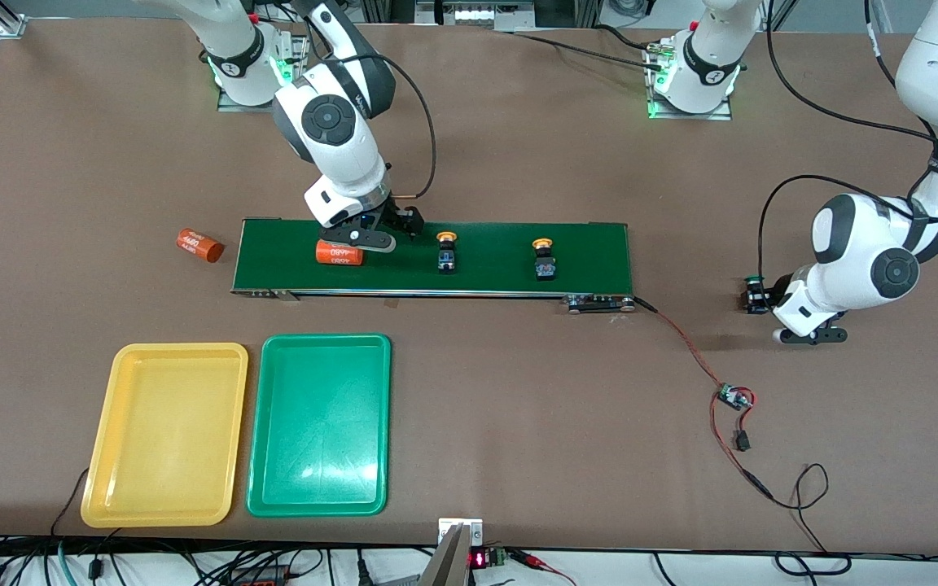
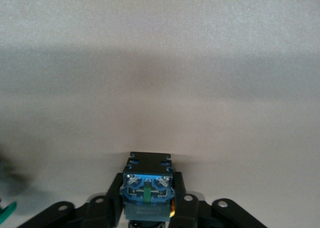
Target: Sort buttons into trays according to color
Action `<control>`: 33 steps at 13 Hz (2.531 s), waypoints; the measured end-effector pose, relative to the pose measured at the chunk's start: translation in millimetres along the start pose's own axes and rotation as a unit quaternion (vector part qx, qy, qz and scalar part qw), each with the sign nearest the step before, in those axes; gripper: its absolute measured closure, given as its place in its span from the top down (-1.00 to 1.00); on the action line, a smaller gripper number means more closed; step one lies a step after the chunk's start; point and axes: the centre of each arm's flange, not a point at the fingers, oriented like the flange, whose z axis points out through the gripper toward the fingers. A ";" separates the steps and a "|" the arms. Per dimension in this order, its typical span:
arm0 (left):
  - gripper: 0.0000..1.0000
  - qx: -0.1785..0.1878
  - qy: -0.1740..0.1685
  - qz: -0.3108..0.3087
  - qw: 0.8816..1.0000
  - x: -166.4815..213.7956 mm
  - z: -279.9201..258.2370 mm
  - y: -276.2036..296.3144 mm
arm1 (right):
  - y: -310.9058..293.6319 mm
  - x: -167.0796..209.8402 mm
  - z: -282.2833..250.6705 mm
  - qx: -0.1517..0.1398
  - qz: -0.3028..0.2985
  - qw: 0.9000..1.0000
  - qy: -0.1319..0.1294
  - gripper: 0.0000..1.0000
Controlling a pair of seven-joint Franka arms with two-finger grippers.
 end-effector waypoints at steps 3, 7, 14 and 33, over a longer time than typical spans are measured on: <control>-0.18 0.019 -0.004 0.033 0.999 -3.6 -47.1 41.5 | -0.3 0.1 1.7 -0.001 0.000 1.000 -0.001 1.00; -0.18 -0.006 0.000 0.082 0.997 -28.6 -97.4 171.8 | -5.9 -0.7 1.3 0.001 -0.001 1.000 0.000 1.00; -0.18 -0.050 -0.039 0.061 0.996 -72.0 -75.0 295.0 | -24.4 -0.6 11.4 0.003 0.013 1.000 -0.002 1.00; -0.18 -0.039 0.003 0.098 0.994 -73.5 -59.6 325.2 | -39.5 11.1 48.8 -0.024 -0.009 1.000 0.006 -0.35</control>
